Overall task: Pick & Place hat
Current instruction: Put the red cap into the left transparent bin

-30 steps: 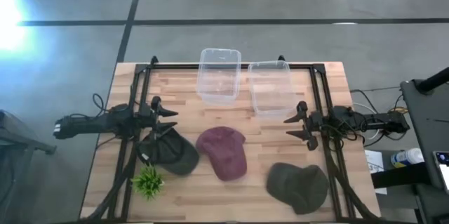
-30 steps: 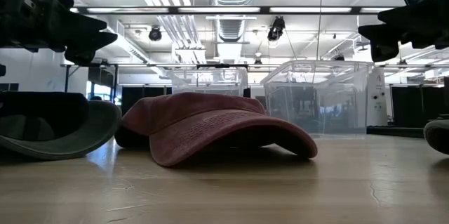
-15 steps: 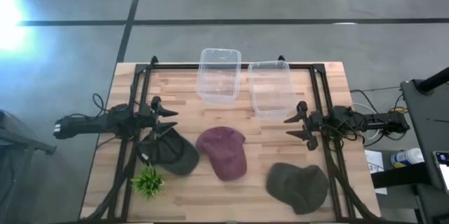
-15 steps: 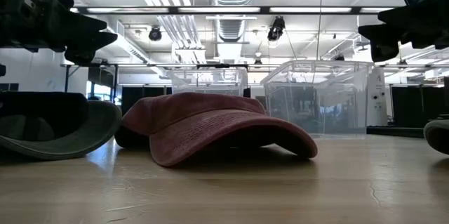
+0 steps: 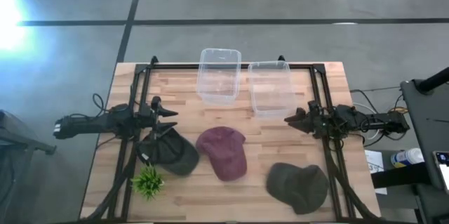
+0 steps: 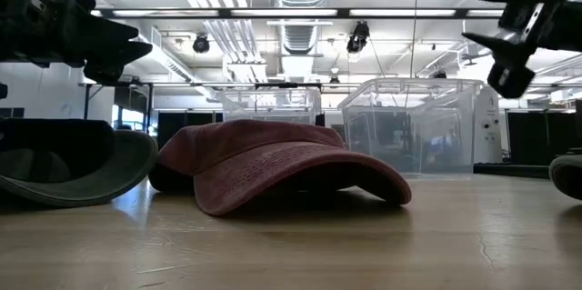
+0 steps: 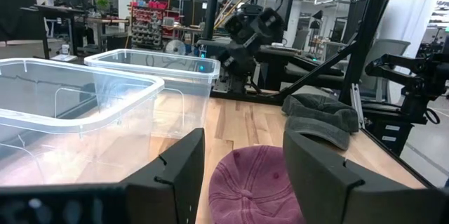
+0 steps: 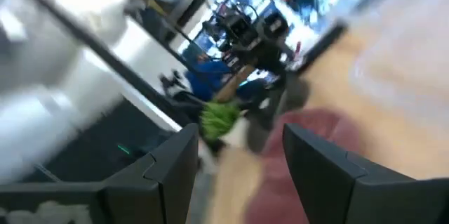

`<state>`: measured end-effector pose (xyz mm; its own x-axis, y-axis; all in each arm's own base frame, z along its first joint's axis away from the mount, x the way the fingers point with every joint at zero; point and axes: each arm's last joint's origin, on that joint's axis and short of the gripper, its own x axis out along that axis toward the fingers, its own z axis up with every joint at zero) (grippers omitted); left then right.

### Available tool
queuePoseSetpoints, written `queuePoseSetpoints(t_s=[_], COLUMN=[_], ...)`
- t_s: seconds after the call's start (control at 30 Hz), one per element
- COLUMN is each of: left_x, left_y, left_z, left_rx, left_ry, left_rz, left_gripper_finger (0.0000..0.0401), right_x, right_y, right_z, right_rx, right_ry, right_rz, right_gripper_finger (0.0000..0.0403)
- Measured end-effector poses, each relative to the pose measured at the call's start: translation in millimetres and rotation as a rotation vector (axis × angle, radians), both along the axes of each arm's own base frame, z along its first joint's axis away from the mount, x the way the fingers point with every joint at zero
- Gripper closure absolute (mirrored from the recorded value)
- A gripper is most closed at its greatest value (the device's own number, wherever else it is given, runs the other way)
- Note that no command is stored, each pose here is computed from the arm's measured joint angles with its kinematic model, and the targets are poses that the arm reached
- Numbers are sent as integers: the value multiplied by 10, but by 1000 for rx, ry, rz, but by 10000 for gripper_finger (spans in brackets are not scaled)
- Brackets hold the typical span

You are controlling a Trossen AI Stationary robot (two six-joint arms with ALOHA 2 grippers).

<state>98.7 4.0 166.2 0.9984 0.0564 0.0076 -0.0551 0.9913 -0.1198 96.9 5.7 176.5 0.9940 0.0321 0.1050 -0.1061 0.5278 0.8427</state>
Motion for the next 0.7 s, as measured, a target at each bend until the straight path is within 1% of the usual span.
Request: queuePoseSetpoints(t_s=[0.03,0.07,0.17,0.2,0.27,0.37,0.43,0.5,0.57,0.63,0.7], left_x=[0,0,0,0,0,0,0,0,0,0,0], left_y=[0,0,0,0,0,0,0,0,0,0,1], left_z=[-1,0,-1,0,-1,-1,0,0,-1,-1,0], left_rx=[0,0,0,0,0,0,0,0,0,0,0], left_ry=[0,0,1,0,1,1,0,0,1,1,0], left_rz=[0,0,1,0,1,1,1,1,1,2,2], left_gripper_finger=[213,213,213,213,213,213,213,213,213,213,213], right_x=[2,2,8,13,35,88,145,235,374,546,729], right_y=[-4,-9,-31,-36,-37,-21,-9,5,39,99,190], right_z=[-5,-8,-18,-28,-52,-69,-34,77,185,251,264], right_rx=[98,173,296,326,338,433,479,500,495,497,498], right_ry=[7,9,13,21,49,75,74,121,245,436,644], right_rz=[-5,-14,-80,-97,-110,-93,-89,-103,-108,-98,-55], right_gripper_finger=[199,199,199,199,199,199,199,199,199,199,199])
